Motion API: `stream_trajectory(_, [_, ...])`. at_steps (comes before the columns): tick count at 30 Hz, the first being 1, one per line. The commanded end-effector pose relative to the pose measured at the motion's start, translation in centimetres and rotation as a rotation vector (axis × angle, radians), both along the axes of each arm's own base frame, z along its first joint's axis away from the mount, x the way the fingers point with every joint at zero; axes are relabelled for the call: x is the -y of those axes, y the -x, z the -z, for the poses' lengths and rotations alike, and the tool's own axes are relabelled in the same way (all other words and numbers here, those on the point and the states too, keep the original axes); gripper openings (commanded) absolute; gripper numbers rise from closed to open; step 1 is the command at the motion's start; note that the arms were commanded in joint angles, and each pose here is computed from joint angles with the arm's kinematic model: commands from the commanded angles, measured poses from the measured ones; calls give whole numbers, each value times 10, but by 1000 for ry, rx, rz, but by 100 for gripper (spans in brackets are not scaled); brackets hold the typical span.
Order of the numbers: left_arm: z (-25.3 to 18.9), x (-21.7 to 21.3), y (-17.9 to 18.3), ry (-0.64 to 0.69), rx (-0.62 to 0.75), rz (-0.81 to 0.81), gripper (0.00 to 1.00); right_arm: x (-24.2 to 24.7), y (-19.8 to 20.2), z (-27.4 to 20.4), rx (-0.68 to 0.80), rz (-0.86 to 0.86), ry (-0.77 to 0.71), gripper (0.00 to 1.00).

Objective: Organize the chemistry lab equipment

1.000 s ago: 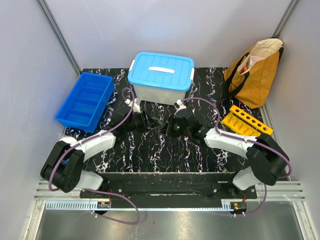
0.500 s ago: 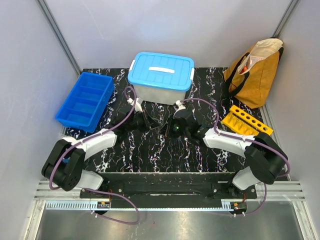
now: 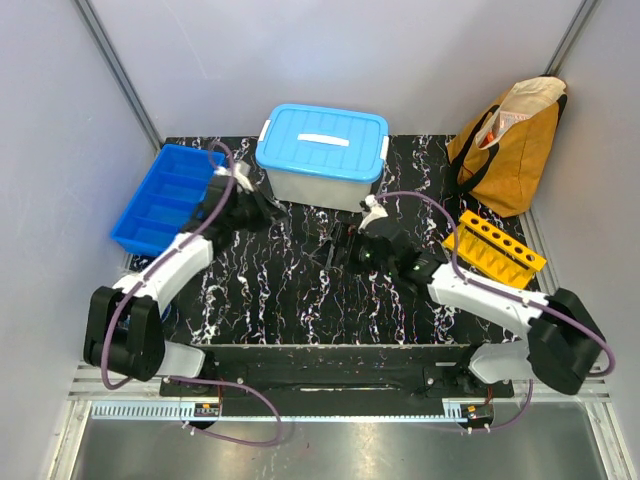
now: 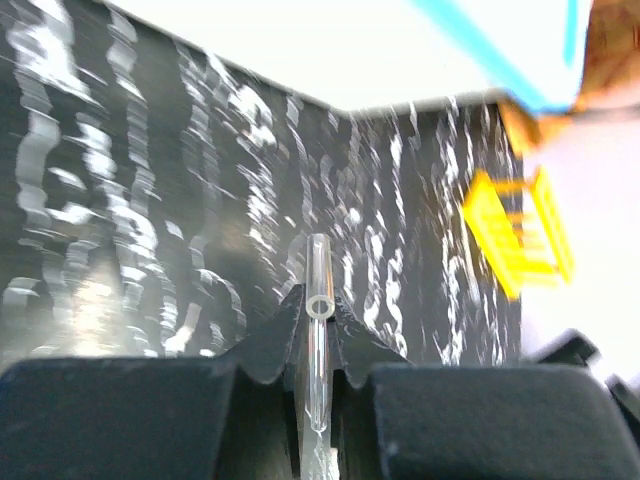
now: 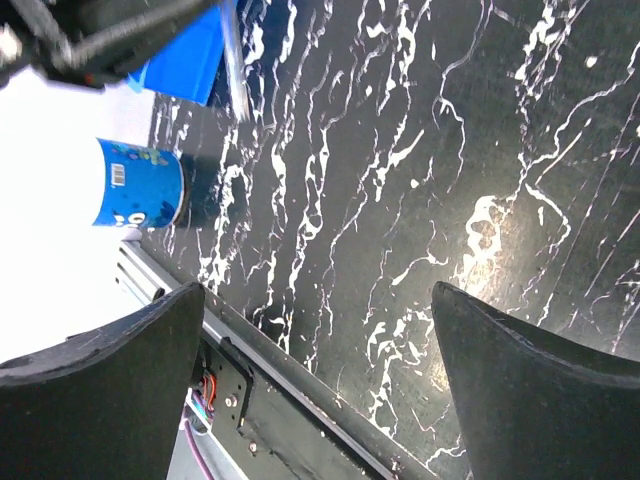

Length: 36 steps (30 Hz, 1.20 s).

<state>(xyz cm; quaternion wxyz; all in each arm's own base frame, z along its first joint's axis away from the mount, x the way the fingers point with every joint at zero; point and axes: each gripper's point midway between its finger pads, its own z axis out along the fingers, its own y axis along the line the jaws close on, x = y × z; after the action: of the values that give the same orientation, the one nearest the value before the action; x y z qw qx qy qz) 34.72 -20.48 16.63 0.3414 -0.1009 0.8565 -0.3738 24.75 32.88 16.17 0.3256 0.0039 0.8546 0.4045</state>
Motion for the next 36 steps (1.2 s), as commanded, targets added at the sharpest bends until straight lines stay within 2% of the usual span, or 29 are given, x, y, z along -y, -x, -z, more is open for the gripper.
stream_trajectory(1, [-44, -88, -37, -102, 79, -226, 1, 16, -3, -25, 109, 41, 22, 100])
stream_trajectory(5, [-60, -176, -59, -182, 66, -431, 2, 26, -1, -28, 126, 48, 47, 100])
stream_trajectory(7, [-68, -216, -67, -174, 69, -527, 2, 29, -1, -28, 138, 51, 57, 100])
stream_trajectory(11, [-68, -275, -79, -131, 57, -683, 4, 32, -5, -31, 170, 63, 81, 100])
stream_trajectory(15, [-49, -323, -85, -125, 14, -867, 4, 28, -9, -39, 183, 56, 78, 100])
stream_trajectory(19, [-30, -344, -99, -85, 18, -1000, 6, 28, -11, -42, 199, 55, 87, 100])
stream_trajectory(22, [-9, -354, -110, -68, -29, -1054, 6, 35, -17, -36, 226, 78, 137, 100])
stream_trajectory(27, [21, -368, -118, -75, -101, -1106, 7, 53, -25, -31, 245, 149, 207, 100])
stream_trajectory(36, [58, -381, -121, -112, -186, -1147, 13, 57, -31, -43, 276, 186, 211, 100])
